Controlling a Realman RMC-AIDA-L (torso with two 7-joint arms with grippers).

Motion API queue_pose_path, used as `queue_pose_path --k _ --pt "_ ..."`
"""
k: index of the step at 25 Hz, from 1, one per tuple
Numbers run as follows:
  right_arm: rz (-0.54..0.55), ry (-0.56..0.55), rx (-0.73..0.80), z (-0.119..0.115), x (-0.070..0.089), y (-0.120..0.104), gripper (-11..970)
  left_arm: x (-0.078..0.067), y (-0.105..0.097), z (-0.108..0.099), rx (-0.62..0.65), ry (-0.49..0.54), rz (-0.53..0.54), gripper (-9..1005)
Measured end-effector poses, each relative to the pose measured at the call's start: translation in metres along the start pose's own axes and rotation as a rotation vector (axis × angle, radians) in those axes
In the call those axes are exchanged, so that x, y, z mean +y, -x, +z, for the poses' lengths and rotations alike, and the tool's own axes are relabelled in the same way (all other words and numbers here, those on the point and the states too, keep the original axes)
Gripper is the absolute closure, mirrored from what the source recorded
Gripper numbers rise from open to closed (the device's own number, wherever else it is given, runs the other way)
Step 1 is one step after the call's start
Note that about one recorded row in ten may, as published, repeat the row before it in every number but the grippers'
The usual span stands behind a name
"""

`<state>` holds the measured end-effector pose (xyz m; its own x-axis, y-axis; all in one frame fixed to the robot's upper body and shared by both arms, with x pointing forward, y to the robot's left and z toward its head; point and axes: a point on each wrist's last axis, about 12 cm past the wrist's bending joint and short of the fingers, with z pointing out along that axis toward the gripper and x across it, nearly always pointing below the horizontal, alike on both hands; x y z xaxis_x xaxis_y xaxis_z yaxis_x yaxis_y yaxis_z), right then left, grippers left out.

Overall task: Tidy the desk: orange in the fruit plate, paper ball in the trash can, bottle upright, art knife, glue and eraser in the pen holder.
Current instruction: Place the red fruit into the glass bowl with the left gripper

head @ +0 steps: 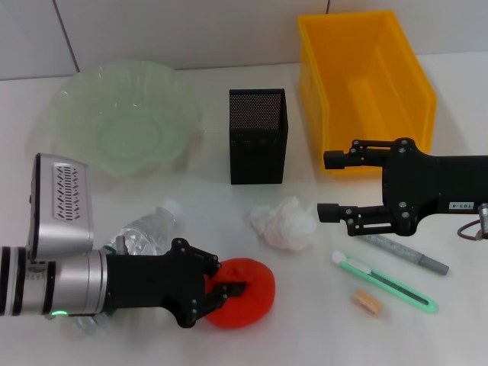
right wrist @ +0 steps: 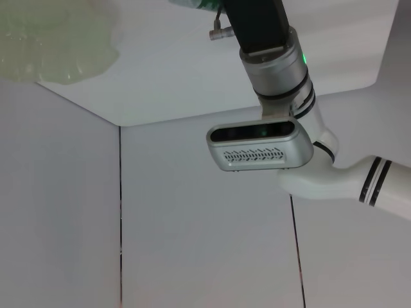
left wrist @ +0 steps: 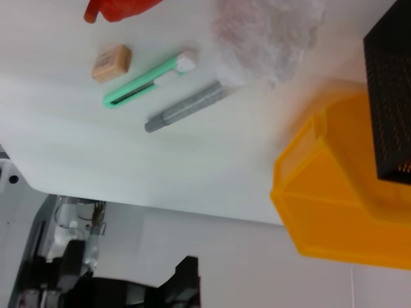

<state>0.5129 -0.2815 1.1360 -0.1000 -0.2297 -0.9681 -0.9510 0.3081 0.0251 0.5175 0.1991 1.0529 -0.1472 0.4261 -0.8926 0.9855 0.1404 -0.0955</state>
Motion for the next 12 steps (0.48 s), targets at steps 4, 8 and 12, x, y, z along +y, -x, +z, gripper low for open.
queue_pose_path --k 4,8,12 --pt "0.002 -0.003 0.0 0.0 0.0 0.0 206 -0.003 0.002 -0.003 -0.016 -0.018 0.008 841" --pt "0.004 -0.007 0.0 0.0 -0.001 -0.001 206 -0.006 0.007 -0.008 -0.045 -0.024 0.022 879" --pt "0.004 -0.009 0.0 0.0 -0.001 -0.001 207 -0.011 0.016 -0.018 -0.106 -0.028 0.038 902"
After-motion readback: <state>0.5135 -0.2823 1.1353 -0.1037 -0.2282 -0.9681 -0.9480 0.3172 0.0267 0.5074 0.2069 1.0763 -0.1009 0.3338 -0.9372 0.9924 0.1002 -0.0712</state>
